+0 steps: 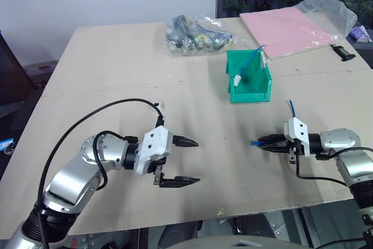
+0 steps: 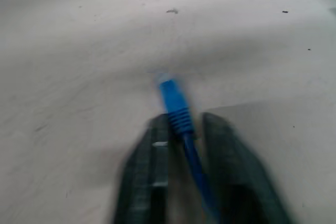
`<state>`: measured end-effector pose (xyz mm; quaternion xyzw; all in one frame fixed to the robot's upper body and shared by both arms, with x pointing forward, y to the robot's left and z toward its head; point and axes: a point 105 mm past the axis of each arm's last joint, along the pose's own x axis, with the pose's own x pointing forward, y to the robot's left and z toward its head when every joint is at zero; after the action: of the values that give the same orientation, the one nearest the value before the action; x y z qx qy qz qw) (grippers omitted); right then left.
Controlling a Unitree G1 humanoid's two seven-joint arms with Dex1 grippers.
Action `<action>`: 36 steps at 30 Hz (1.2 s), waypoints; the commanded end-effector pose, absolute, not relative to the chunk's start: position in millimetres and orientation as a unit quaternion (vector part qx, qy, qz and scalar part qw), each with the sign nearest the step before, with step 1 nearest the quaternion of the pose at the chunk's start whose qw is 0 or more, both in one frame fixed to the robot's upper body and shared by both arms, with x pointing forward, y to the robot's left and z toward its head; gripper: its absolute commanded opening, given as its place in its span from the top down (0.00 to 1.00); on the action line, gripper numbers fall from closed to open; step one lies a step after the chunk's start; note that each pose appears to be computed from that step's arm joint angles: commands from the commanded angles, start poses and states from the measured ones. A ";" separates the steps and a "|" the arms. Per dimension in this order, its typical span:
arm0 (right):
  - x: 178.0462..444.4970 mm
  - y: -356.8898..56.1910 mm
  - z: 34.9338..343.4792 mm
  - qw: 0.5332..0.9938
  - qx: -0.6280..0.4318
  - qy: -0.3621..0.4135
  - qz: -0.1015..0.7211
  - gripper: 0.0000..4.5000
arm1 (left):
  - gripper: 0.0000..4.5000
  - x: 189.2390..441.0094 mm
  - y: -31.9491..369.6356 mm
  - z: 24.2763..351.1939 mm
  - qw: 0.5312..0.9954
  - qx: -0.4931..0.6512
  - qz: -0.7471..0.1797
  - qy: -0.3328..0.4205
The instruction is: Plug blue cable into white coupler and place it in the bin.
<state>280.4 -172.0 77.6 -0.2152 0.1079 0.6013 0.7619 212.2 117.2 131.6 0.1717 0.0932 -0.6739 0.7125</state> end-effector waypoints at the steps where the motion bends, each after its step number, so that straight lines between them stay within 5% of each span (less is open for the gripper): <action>1: 279.4 -170.4 78.0 0.749 -0.228 0.111 0.612 0.99 | 0.00 212.9 117.3 133.7 0.709 0.183 -0.676 0.083; 13: 326.5 -100.9 95.0 0.718 -0.250 0.073 0.645 0.99 | 0.00 241.0 114.5 134.2 0.725 0.192 -0.658 0.068; 16: 331.6 -93.9 94.7 0.708 -0.258 0.075 0.653 0.78 | 0.00 250.3 110.2 131.4 0.726 0.195 -0.656 0.066; 23: 325.2 -114.2 122.3 0.766 -0.193 0.030 0.613 0.03 | 0.00 268.9 90.7 118.3 0.721 0.179 -0.666 0.066; 27: 301.4 -142.3 131.9 0.824 -0.124 0.010 0.553 0.01 | 0.00 291.9 78.3 111.5 0.713 0.194 -0.670 0.070; 36: 253.9 -150.6 129.5 0.866 -0.064 0.006 0.496 0.01 | 0.00 326.8 63.5 100.3 0.663 0.248 -0.701 0.089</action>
<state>256.3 -151.3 117.3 -0.0591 0.0292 0.5032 0.8617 324.8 63.5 99.8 0.2333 0.0940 -0.6951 0.6734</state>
